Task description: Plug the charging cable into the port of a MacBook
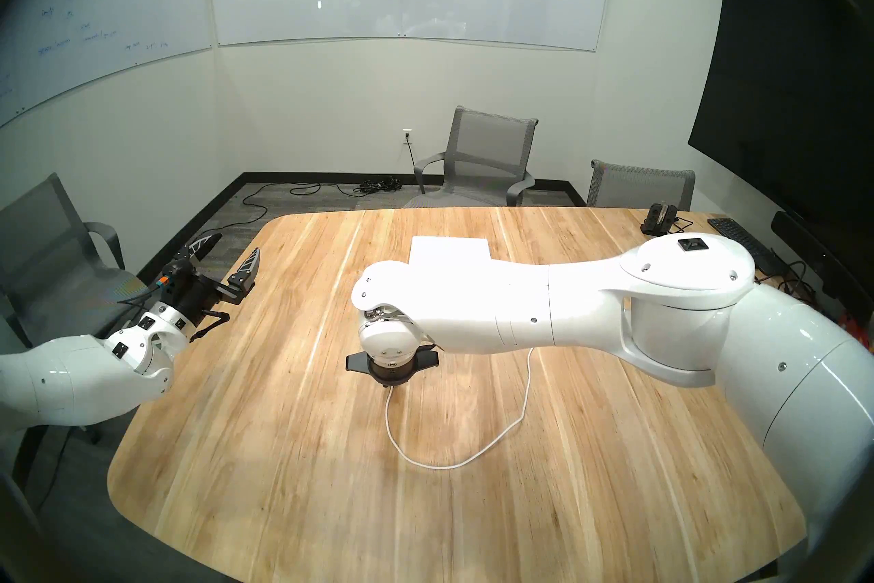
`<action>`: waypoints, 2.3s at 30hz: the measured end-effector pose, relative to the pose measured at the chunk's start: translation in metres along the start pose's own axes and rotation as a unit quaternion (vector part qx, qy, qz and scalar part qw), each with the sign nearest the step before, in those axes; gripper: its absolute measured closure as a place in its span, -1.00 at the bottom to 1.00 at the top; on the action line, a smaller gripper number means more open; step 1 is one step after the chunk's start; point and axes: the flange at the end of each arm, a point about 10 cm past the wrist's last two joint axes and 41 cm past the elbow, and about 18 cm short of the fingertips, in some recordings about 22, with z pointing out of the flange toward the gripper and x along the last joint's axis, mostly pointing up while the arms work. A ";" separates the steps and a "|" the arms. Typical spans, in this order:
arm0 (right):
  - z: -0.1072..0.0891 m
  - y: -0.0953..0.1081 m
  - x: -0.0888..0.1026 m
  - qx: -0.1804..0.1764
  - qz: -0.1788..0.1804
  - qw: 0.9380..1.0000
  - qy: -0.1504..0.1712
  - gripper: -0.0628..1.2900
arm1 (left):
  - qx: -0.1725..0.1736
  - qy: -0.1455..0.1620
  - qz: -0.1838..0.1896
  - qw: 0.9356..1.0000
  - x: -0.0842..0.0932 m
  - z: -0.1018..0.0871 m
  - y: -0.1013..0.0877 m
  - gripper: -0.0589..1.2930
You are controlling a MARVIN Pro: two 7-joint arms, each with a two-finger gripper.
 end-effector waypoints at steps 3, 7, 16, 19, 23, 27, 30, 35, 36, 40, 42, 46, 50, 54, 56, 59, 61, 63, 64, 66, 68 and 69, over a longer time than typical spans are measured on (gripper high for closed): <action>0.000 0.000 0.000 -0.001 -0.002 1.000 0.001 0.94 | 0.000 0.000 0.000 1.000 0.000 0.000 0.000 -0.96; 0.000 0.001 0.001 -0.004 -0.003 1.000 0.002 0.94 | 0.000 0.000 0.000 1.000 0.000 0.000 0.000 -0.96; 0.001 0.005 0.004 -0.007 -0.002 1.000 0.004 0.94 | 0.000 0.000 0.000 1.000 0.000 0.000 0.000 -0.96; 0.002 0.007 0.006 -0.008 0.000 1.000 0.005 0.94 | 0.000 0.000 0.000 1.000 0.000 0.000 0.000 -0.96; 0.002 0.010 0.009 -0.011 0.004 1.000 0.006 0.94 | 0.000 0.000 0.000 1.000 0.000 0.000 0.000 -0.96; 0.003 0.013 0.013 -0.014 0.006 1.000 0.008 0.94 | 0.000 0.000 0.000 1.000 0.000 0.000 0.000 -0.96; 0.004 0.015 0.015 -0.017 0.008 1.000 0.010 0.94 | 0.000 0.000 0.000 1.000 0.000 0.000 0.000 -0.96; 0.005 0.019 0.020 -0.021 0.010 1.000 0.012 0.94 | 0.000 0.000 0.000 1.000 0.000 0.000 0.000 -0.96; 0.006 0.020 0.022 -0.023 0.011 1.000 0.013 0.94 | 0.000 0.000 0.000 1.000 0.000 0.000 0.000 -0.96; 0.007 0.022 0.026 -0.026 0.012 0.999 0.016 0.94 | 0.000 0.000 0.000 1.000 0.000 0.000 0.000 -0.96; 0.007 0.022 0.027 -0.027 0.012 0.999 0.016 0.94 | 0.000 0.000 0.000 1.000 0.000 0.000 0.000 -0.96; 0.009 0.024 0.032 -0.028 0.013 0.999 0.019 0.94 | 0.000 0.000 0.000 1.000 0.000 0.000 0.000 -0.96; 0.010 0.025 0.035 -0.027 0.015 0.999 0.021 0.94 | 0.000 0.000 0.000 1.000 0.000 0.000 0.000 -0.96; 0.011 0.025 0.038 -0.026 0.017 0.999 0.023 0.94 | 0.000 0.000 0.000 1.000 0.000 0.000 0.000 -0.96; 0.011 0.025 0.039 -0.026 0.018 0.999 0.024 0.94 | 0.000 0.000 0.000 1.000 0.000 0.000 0.000 -0.96; 0.012 0.025 0.041 -0.027 0.019 0.999 0.026 0.94 | 0.000 0.000 0.000 1.000 0.000 0.000 0.000 -0.96; 0.012 0.024 0.042 -0.028 0.019 0.999 0.027 0.94 | 0.000 0.000 0.000 1.000 0.000 0.000 0.000 -0.96; 0.013 0.023 0.043 -0.029 0.019 0.999 0.029 0.94 | 0.000 0.000 0.000 1.000 0.000 0.000 0.000 -0.96; 0.013 0.022 0.043 -0.030 0.019 0.999 0.029 0.94 | 0.000 0.000 0.000 1.000 0.000 0.000 0.000 -0.96; 0.013 0.022 0.044 -0.030 0.020 0.999 0.030 0.94 | 0.000 0.000 0.000 1.000 0.000 0.000 0.000 -0.96; 0.013 0.022 0.045 -0.031 0.020 0.999 0.030 0.94 | 0.000 0.000 0.000 1.000 0.000 0.000 0.000 -0.96; 0.013 0.022 0.045 -0.031 0.019 0.999 0.030 0.94 | 0.000 0.000 0.000 1.000 0.000 0.000 0.000 -0.96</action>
